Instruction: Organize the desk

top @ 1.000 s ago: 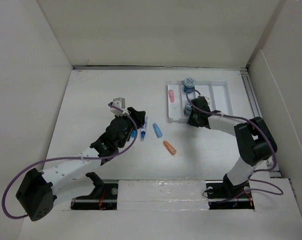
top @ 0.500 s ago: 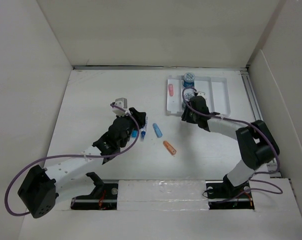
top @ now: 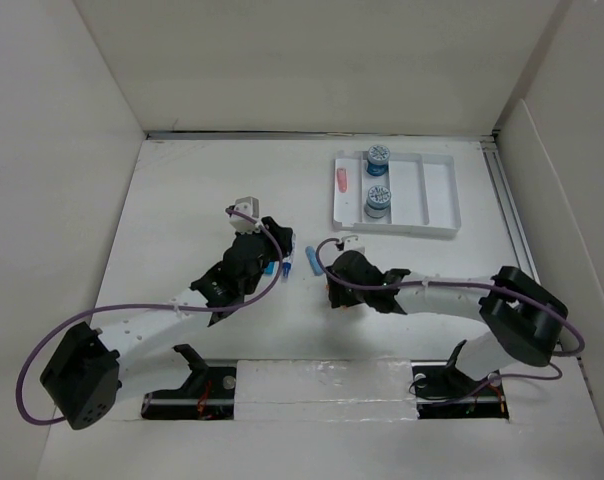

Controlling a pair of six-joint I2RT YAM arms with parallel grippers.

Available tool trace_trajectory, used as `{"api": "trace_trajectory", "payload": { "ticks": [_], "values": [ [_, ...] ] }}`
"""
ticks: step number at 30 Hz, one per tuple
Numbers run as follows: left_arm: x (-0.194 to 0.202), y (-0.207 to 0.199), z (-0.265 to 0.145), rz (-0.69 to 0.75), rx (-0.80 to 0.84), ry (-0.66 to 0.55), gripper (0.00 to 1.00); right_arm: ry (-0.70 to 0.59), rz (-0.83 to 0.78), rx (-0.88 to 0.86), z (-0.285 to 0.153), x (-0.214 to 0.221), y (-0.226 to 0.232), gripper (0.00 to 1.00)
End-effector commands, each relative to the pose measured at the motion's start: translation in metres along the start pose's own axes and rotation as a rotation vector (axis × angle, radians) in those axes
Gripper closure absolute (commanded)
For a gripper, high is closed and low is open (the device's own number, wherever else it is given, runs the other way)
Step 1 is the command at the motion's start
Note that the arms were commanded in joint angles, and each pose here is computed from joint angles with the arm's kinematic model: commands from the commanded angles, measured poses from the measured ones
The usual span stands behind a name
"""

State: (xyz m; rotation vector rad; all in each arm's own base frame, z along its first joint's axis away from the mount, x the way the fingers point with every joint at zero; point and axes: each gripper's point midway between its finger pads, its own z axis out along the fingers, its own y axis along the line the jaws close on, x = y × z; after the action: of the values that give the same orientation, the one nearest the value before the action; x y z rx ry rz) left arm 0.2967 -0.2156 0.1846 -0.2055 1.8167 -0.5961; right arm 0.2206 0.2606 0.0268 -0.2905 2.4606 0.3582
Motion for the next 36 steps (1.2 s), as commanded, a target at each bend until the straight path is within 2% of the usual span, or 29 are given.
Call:
{"api": "trace_trajectory", "payload": {
  "ticks": [1, 2, 3, 4, 5, 8, 10, 13, 14, 17, 18, 20, 21, 28, 31, 34, 35, 36],
  "values": [
    [-0.019, -0.013, 0.002, -0.027, 0.023, -0.048, 0.68, 0.056, 0.015, 0.09, 0.006, 0.016, -0.011, 0.4],
    [-0.02, -0.014, 0.002, -0.028, 0.021, -0.046, 0.68, 0.063, -0.002, 0.094, 0.007, 0.018, -0.01, 0.42],
    [-0.019, -0.013, 0.002, -0.025, 0.016, -0.041, 0.68, 0.064, -0.016, 0.1, 0.01, 0.018, -0.007, 0.49],
    [-0.021, -0.014, 0.001, -0.028, 0.02, -0.047, 0.68, 0.061, -0.029, 0.114, 0.01, 0.019, -0.006, 0.62],
    [-0.021, -0.012, 0.001, -0.025, 0.019, -0.048, 0.68, 0.06, -0.032, 0.15, 0.011, 0.018, -0.012, 0.81],
    [-0.022, -0.013, 0.001, -0.027, 0.021, -0.054, 0.67, 0.022, -0.04, 0.202, 0.008, 0.001, -0.015, 1.0],
    [-0.018, -0.012, 0.002, -0.018, 0.014, -0.037, 0.67, -0.041, -0.043, 0.188, 0.002, -0.023, -0.006, 1.0],
    [-0.014, -0.01, 0.007, -0.009, -0.004, -0.02, 0.67, -0.123, 0.0, 0.208, -0.003, -0.073, -0.023, 0.99],
    [-0.014, -0.011, 0.008, -0.007, -0.011, -0.019, 0.67, -0.19, 0.037, 0.197, -0.009, -0.107, -0.031, 0.99],
    [-0.006, -0.011, 0.015, 0.017, -0.041, 0.029, 0.67, -0.314, 0.06, 0.166, -0.007, -0.163, -0.043, 0.97],
    [0.003, -0.011, 0.018, 0.035, -0.038, 0.06, 0.67, -0.357, 0.103, 0.189, -0.008, -0.194, -0.061, 0.97],
    [0.006, -0.015, 0.023, 0.052, -0.026, 0.079, 0.67, -0.323, 0.103, 0.21, 0.015, -0.206, -0.076, 0.97],
    [0.015, -0.013, 0.026, 0.071, -0.034, 0.111, 0.67, -0.354, 0.124, 0.211, 0.015, -0.23, -0.084, 0.97],
    [0.039, -0.016, 0.04, 0.12, -0.025, 0.198, 0.67, -0.371, 0.133, 0.193, 0.051, -0.276, -0.098, 0.97],
    [0.049, -0.014, 0.048, 0.146, -0.042, 0.226, 0.66, -0.348, 0.143, 0.184, 0.067, -0.278, -0.1, 0.95],
    [0.063, -0.01, 0.055, 0.177, -0.073, 0.261, 0.65, -0.349, 0.153, 0.157, 0.072, -0.28, -0.1, 0.86],
    [0.066, -0.016, 0.056, 0.184, -0.069, 0.264, 0.64, -0.354, 0.157, 0.16, 0.071, -0.283, -0.1, 0.75],
    [0.073, -0.01, 0.059, 0.212, -0.098, 0.274, 0.63, -0.357, 0.159, 0.163, 0.069, -0.284, -0.1, 0.68]
  ]
}}
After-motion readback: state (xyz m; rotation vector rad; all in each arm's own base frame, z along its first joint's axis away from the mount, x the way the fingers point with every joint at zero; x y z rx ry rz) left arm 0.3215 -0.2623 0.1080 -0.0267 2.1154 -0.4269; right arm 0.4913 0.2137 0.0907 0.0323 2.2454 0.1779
